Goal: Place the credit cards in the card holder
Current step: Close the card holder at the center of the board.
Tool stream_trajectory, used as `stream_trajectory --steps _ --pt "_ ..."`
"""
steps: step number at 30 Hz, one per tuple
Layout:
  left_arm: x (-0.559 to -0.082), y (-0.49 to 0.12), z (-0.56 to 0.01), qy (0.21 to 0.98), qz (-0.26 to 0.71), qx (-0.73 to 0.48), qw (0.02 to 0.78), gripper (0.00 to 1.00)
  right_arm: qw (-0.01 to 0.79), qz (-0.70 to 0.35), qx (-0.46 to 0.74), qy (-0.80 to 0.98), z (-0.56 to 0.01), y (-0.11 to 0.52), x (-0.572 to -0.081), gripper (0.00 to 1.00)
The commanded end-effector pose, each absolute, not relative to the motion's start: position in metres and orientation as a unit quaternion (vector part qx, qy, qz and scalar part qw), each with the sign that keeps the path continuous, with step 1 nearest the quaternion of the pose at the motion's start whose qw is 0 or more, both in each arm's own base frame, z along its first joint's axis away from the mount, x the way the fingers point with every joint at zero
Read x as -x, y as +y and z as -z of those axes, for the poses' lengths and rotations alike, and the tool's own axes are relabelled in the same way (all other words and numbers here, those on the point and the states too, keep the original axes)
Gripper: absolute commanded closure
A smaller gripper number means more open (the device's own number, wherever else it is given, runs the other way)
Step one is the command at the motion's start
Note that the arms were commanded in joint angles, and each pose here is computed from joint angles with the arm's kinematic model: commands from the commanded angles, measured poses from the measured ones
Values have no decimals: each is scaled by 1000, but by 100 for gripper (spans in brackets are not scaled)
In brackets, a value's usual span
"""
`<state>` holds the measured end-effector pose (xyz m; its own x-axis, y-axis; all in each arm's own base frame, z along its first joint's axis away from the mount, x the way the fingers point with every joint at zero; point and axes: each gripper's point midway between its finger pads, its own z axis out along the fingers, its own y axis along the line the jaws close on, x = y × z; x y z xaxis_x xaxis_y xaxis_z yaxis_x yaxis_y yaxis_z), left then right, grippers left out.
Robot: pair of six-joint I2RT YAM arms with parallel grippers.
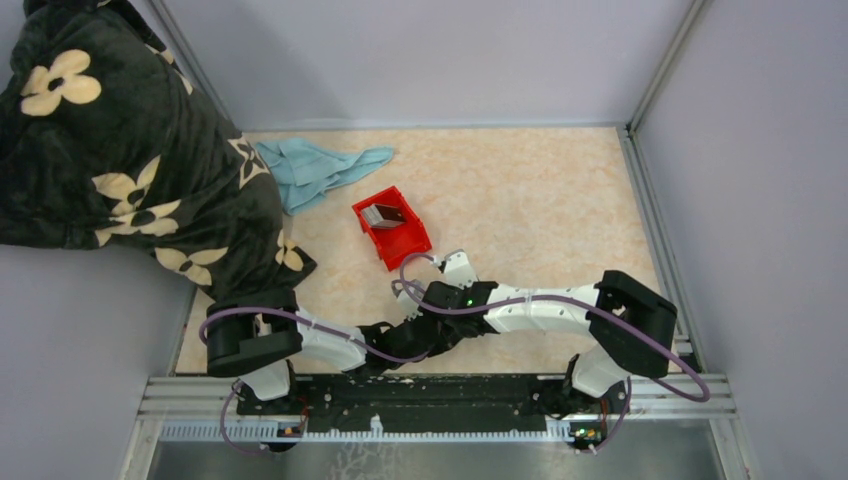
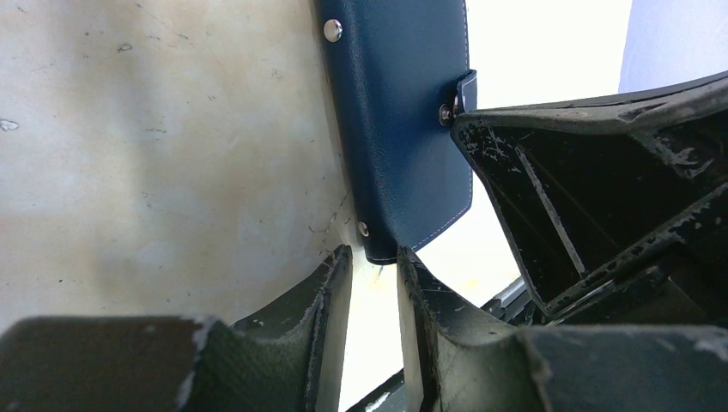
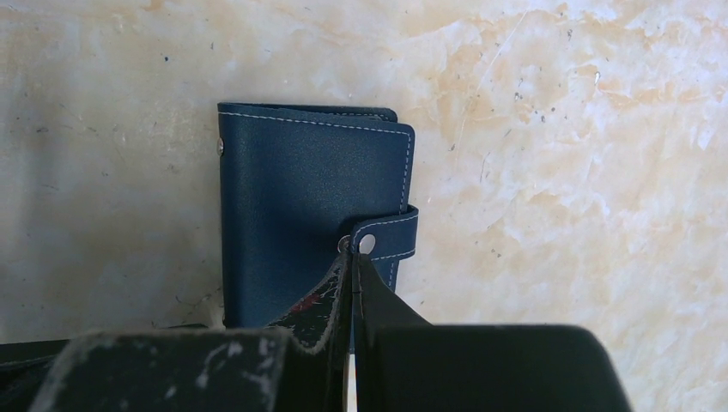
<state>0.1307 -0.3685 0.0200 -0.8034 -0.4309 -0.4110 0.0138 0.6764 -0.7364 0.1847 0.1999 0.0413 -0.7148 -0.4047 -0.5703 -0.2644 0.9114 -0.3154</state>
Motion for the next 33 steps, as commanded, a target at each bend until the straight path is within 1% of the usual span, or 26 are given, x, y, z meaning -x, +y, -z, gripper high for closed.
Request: stream_trajectory --steps 1,13,33 --pt "-115 -300 52 931 231 75 274 65 338 87 179 920 -50 208 -187 100" --pt "-114 -300 54 932 230 75 270 65 335 74 186 921 -45 216 -187 100" --pt "-113 -301 58 934 228 74 265 65 327 72 180 925 -37 210 -185 100"
